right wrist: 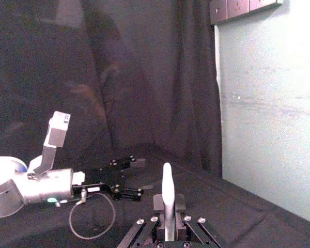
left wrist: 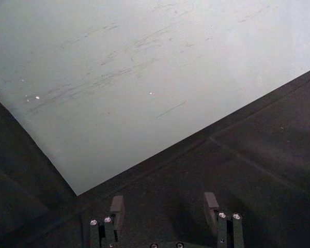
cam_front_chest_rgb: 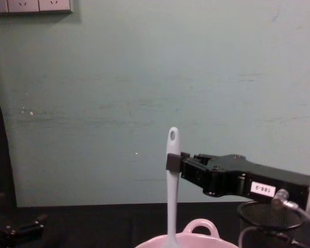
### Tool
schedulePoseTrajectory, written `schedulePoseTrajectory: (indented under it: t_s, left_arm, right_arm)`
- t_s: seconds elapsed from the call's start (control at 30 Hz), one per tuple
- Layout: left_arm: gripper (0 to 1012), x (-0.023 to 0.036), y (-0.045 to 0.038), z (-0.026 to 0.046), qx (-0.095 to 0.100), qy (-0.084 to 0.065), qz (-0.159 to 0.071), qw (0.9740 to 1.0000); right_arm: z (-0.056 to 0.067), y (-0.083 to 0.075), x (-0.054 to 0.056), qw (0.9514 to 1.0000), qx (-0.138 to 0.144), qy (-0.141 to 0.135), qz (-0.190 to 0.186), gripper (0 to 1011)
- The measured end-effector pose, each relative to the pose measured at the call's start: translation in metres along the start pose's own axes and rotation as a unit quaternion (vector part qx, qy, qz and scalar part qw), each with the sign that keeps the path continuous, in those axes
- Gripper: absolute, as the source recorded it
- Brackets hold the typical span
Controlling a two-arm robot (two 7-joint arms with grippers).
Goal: Use the one hand to pick up the spoon and stir the clear water in the bowl.
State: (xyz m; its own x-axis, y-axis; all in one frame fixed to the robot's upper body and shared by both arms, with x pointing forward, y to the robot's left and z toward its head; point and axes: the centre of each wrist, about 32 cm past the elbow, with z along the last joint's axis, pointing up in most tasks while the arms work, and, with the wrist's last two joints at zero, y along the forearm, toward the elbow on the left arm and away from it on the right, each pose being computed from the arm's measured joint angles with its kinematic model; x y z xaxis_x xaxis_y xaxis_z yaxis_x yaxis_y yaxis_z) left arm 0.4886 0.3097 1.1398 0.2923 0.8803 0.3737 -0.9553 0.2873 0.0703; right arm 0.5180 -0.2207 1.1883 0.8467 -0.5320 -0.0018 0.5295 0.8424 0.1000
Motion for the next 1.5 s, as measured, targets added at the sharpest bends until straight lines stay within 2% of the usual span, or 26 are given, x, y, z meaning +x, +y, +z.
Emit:
schedulePoseTrajectory:
  t_s: [0.17,0.3,0.47,0.67,0.8,1.0,1.17,1.3,1.5]
  left_arm:
    - [1005,0.0000,0.0000,0.0000,0.000,0.000,0.000,1.0000]
    - [1005,0.0000,0.0000,0.0000,0.000,0.000,0.000,1.0000]
    - [1005,0.0000,0.0000,0.0000,0.000,0.000,0.000,1.0000]
    - [1005,0.0000,0.0000,0.0000,0.000,0.000,0.000,1.0000]
    - [1005,0.0000,0.0000,0.0000,0.000,0.000,0.000,1.0000]
    - [1005,0.0000,0.0000,0.0000,0.000,0.000,0.000,1.0000]
    - [1005,0.0000,0.0000,0.0000,0.000,0.000,0.000,1.0000]
    - [1005,0.0000,0.0000,0.0000,0.000,0.000,0.000,1.0000]
    - [1005,0.0000,0.0000,0.0000,0.000,0.000,0.000,1.0000]
  right_arm:
    - [-0.008,0.009,0.001,0.9999,0.002,0.017,0.001,117]
    - [-0.012,0.013,0.007,0.9998,-0.001,0.020,-0.008,117]
    - [-0.013,0.005,0.018,0.9992,-0.005,0.012,-0.038,117]
    - [-0.007,-0.008,0.023,0.9984,-0.004,-0.002,-0.057,117]
    - [-0.004,-0.017,0.019,0.9983,-0.005,-0.008,-0.058,117]
    - [-0.002,-0.021,0.009,0.9988,-0.013,-0.012,-0.046,117]
    - [0.000,-0.015,-0.004,0.9994,-0.024,-0.012,-0.020,117]
    - [-0.002,-0.006,-0.013,0.9997,-0.022,-0.008,0.002,117]
    - [-0.004,0.005,-0.013,0.9998,-0.013,-0.007,0.009,117]
